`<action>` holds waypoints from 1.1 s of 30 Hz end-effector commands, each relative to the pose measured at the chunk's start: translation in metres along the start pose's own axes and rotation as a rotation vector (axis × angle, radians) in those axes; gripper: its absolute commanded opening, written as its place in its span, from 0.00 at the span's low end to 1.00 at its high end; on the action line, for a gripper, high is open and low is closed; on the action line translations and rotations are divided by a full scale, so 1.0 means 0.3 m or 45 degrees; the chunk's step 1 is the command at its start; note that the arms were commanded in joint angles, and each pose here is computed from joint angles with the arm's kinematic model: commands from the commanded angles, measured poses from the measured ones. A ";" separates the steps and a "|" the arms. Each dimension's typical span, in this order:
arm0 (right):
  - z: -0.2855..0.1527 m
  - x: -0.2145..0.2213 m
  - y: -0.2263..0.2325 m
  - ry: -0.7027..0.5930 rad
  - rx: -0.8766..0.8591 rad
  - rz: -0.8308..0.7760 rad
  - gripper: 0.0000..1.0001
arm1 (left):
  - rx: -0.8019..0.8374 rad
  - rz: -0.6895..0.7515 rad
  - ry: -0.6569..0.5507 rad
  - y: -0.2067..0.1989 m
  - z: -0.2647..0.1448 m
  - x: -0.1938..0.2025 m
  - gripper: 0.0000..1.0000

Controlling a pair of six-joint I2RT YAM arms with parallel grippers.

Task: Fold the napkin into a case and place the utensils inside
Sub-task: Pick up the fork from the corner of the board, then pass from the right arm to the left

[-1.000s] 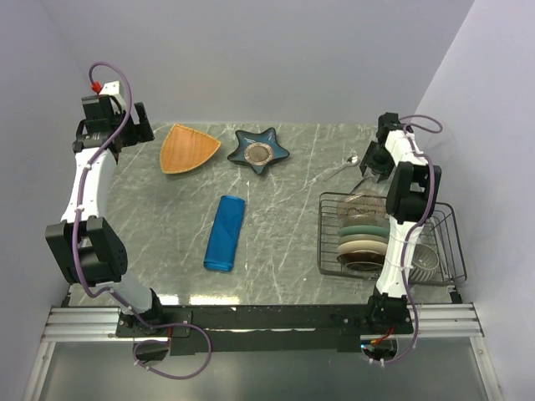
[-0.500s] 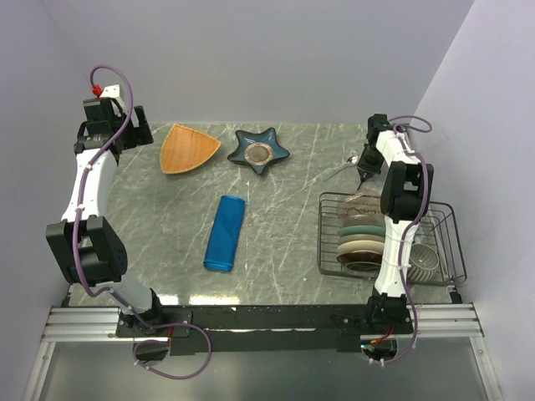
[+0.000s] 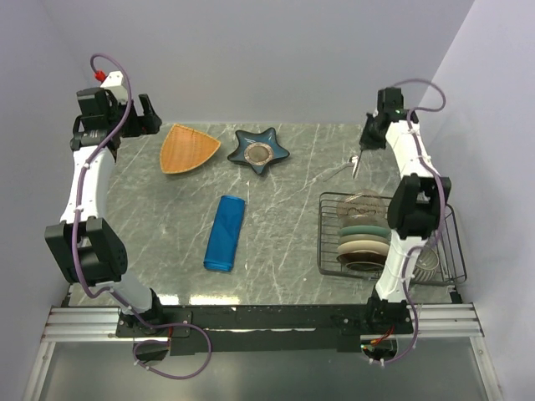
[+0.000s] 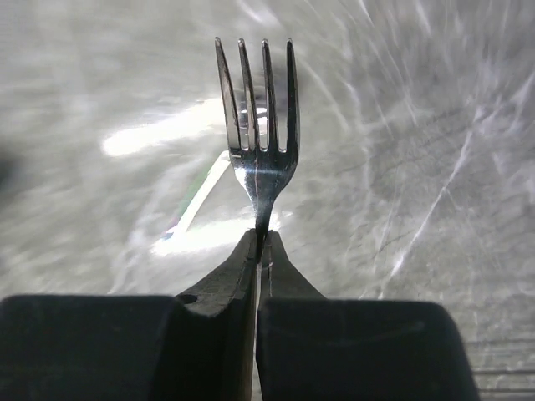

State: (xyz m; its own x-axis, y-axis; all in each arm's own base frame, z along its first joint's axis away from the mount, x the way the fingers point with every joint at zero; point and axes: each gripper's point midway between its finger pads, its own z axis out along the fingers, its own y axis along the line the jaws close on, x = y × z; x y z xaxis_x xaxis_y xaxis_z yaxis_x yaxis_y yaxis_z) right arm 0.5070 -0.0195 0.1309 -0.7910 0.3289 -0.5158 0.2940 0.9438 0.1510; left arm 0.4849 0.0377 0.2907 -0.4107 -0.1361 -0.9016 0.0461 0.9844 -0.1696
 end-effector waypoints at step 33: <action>-1.019 0.371 1.101 -0.696 -1.152 -0.883 0.00 | 1.205 -0.036 -0.289 -0.971 -0.344 -0.088 0.68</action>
State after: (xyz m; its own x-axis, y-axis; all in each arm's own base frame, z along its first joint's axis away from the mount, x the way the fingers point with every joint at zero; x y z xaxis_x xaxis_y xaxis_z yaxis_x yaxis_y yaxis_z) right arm 0.3643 0.3383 0.3405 -0.3581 -0.1431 -0.9227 -0.7071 0.6869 0.1679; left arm 0.3963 -0.2284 0.3854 -0.2845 -0.2426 -0.9275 0.7664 0.5236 -0.3721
